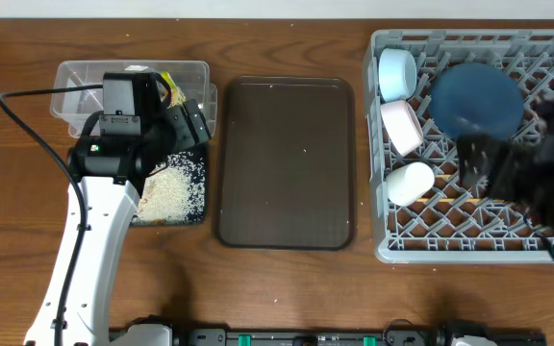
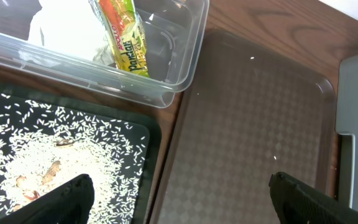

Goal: Sort waste into correct bins and load items into the dishwasher rack

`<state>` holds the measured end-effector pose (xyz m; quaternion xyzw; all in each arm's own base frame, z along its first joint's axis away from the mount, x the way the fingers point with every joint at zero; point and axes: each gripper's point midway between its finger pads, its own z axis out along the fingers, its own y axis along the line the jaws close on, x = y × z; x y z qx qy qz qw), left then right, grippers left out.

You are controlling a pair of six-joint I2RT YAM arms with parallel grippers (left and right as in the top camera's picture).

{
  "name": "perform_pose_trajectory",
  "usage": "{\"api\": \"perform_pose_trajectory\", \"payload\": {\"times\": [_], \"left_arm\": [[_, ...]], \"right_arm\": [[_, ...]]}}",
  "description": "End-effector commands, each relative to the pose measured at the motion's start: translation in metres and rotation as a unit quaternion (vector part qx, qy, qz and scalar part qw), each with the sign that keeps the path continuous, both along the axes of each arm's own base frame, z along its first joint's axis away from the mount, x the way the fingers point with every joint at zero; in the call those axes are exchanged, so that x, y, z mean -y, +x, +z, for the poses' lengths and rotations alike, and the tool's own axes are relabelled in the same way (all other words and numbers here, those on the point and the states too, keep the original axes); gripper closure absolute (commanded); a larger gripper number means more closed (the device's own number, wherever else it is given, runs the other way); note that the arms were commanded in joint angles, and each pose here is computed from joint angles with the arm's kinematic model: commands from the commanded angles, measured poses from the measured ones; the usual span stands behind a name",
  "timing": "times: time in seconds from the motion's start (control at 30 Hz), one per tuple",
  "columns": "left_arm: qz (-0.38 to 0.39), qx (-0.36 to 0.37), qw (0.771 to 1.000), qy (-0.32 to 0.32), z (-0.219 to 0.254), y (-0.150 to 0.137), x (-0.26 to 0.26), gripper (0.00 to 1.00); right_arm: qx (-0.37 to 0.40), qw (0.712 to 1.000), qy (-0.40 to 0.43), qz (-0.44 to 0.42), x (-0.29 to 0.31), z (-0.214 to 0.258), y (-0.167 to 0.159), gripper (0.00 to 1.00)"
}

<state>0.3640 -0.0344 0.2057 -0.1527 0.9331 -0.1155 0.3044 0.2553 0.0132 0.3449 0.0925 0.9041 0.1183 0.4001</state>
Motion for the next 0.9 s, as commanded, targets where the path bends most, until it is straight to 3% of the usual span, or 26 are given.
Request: {"api": "perform_pose_trajectory", "payload": {"times": [0.0, 0.2, 0.37, 0.57, 0.87], "left_arm": [[0.001, -0.002, 1.0, 0.004, -0.002, 0.0, -0.002, 0.07], [0.001, -0.002, 1.0, 0.004, -0.002, 0.0, -0.002, 0.08], [0.001, -0.002, 1.0, 0.004, -0.002, 0.0, -0.002, 0.07], [0.001, -0.002, 1.0, 0.004, -0.002, 0.0, -0.002, 0.07], [0.001, -0.002, 1.0, 0.004, -0.002, 0.0, -0.002, 0.08]], "right_arm": [[0.032, 0.998, -0.043, 0.013, 0.003, 0.015, -0.03, 0.01], [0.063, 0.993, -0.1, -0.021, 0.019, 0.025, -0.076, 0.01], [0.096, 0.99, -0.102, -0.024, 0.018, 0.031, -0.09, 0.01], [0.159, 0.979, -0.126, -0.004, 0.016, 0.017, -0.058, 0.01], [0.3, 0.946, -0.106, 0.061, -0.013, -0.063, -0.003, 0.01]]}}
